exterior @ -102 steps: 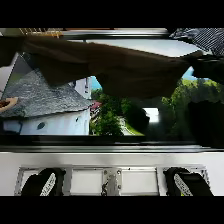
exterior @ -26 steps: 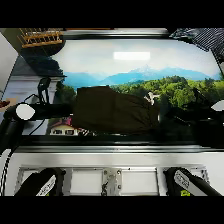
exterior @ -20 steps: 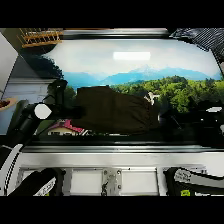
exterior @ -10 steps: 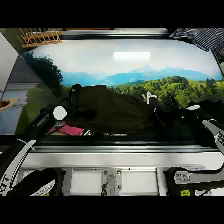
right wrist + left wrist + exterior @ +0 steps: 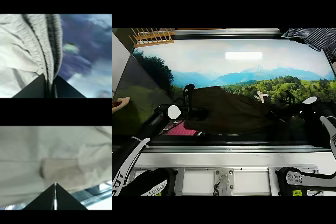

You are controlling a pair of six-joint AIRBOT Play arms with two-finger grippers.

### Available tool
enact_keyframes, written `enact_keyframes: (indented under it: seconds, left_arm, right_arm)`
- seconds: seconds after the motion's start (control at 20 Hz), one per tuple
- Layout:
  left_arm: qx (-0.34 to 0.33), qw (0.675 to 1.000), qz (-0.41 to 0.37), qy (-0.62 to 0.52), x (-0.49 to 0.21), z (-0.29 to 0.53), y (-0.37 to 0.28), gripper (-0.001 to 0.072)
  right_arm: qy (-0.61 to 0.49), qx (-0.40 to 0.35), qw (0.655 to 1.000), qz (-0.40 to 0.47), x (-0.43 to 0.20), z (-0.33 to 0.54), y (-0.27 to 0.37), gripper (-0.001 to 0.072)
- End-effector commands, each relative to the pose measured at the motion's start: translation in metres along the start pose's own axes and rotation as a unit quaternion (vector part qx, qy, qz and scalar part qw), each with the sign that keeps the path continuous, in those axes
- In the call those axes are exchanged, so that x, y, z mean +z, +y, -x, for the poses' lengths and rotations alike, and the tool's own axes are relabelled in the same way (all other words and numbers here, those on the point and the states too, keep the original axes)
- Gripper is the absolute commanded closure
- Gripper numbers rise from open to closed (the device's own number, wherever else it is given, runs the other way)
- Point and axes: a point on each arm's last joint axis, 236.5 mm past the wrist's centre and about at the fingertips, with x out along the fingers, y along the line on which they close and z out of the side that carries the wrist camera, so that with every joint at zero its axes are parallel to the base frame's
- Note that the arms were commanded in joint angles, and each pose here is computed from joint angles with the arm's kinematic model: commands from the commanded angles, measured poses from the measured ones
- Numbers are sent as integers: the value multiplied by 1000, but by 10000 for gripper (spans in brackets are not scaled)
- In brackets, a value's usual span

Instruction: Fold the clothes and pants, and hang the long-sleeved shirts on hangers.

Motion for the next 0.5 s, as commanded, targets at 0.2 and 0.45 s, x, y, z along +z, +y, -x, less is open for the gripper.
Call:
enact_keyframes:
  seconds: [0.2,0.45]
  left_arm:
    - [-36,998,-35,35,24,-68,-61,705]
    - [-61,990,-100,76,13,-135,-132,704]
  right_arm:
    - [-5,-183,979,86,11,137,14,695]
    - [-12,-205,967,148,0,149,78,695]
